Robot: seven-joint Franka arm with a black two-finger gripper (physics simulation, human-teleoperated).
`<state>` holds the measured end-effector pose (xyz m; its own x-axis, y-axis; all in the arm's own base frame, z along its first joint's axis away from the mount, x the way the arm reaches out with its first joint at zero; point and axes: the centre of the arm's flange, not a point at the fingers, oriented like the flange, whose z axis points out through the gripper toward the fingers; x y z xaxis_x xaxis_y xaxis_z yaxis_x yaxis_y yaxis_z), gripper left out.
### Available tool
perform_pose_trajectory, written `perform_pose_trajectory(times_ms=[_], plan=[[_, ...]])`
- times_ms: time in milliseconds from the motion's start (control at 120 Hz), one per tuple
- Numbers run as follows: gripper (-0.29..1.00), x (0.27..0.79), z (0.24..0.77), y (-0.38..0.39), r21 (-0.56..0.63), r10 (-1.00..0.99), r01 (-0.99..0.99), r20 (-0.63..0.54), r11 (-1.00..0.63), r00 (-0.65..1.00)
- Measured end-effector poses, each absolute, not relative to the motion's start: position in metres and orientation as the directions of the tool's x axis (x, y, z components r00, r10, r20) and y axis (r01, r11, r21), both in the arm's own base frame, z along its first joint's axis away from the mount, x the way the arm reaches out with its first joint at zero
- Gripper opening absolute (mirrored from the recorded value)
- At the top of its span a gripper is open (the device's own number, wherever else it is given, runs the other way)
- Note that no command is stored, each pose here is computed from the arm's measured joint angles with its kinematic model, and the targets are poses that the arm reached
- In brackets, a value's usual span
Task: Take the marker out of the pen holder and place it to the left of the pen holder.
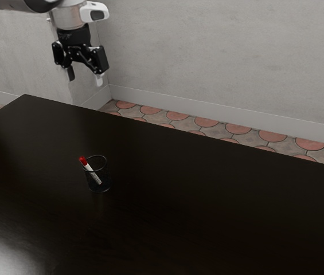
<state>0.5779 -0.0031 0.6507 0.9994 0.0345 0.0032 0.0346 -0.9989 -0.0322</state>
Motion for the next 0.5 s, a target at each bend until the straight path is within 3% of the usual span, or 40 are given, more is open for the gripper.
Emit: perform_pose_trajectory(times_ms=[167, 500], plan=[[0.70, 0.580, 0.647, -0.007, -0.022, 0.032, 0.032, -0.008, -0.999, 0.999], [0.70, 0.632, 0.486, -0.008, -0.027, 0.044, 0.039, -0.221, -0.999, 0.974]])
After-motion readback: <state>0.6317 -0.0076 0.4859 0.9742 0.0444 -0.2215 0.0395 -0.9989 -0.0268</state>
